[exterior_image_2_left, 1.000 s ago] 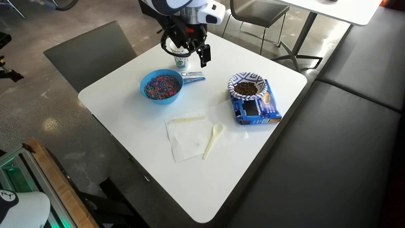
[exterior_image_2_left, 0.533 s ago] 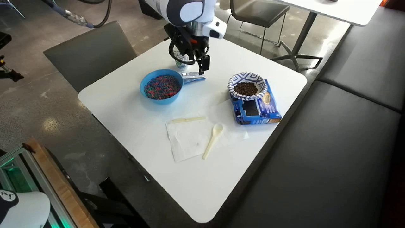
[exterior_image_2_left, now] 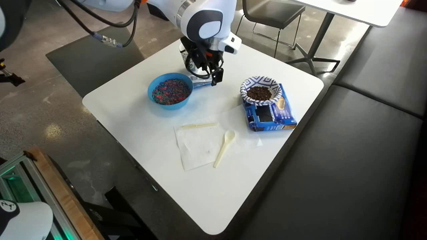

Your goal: Move the blue plastic to the right

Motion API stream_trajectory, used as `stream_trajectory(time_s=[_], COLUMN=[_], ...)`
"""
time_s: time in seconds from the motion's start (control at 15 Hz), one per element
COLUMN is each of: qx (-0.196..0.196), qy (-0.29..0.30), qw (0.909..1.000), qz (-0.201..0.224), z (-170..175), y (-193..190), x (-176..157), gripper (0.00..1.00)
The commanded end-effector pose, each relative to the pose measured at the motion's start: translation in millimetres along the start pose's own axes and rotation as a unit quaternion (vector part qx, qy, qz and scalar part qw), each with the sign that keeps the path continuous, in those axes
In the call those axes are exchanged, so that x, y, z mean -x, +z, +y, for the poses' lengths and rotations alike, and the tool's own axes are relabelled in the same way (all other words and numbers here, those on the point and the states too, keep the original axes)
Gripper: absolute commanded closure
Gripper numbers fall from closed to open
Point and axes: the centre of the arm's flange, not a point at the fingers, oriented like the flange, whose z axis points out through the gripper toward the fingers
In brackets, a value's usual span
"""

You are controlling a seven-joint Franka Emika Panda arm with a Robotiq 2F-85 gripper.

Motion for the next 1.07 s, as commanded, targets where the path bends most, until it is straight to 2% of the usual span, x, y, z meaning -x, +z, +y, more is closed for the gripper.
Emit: stream_trajectory(time_s=[0.0,0.07,0.13,0.33,0.53,0.67,0.73,0.87,1.0], qx=[-0.01,-0.008,-0.007,-0.005,-0.002,0.0,0.0,0.001,0.004], qy=[0.015,0.016,0.018,0.025,0.027,0.029,0.029,0.031,0.037], qw=[0.9993,0.9991,0.9988,0.9981,0.9975,0.997,0.9969,0.9967,0.9967], qz=[-0.032,-0.038,-0.044,-0.055,-0.065,-0.071,-0.073,-0.075,-0.072], z=[-12.6,-15.1,-17.2,-20.4,-24.3,-26.8,-27.8,-28.0,-26.6], y=[14.6,17.4,19.5,24.6,30.0,33.8,34.8,36.2,33.5], x=[-18.4,-18.7,-19.7,-22.8,-26.0,-27.1,-28.1,-29.1,-27.8], gripper=[0.0,0.05,0.18,0.36,0.61,0.66,0.73,0.98,1.0])
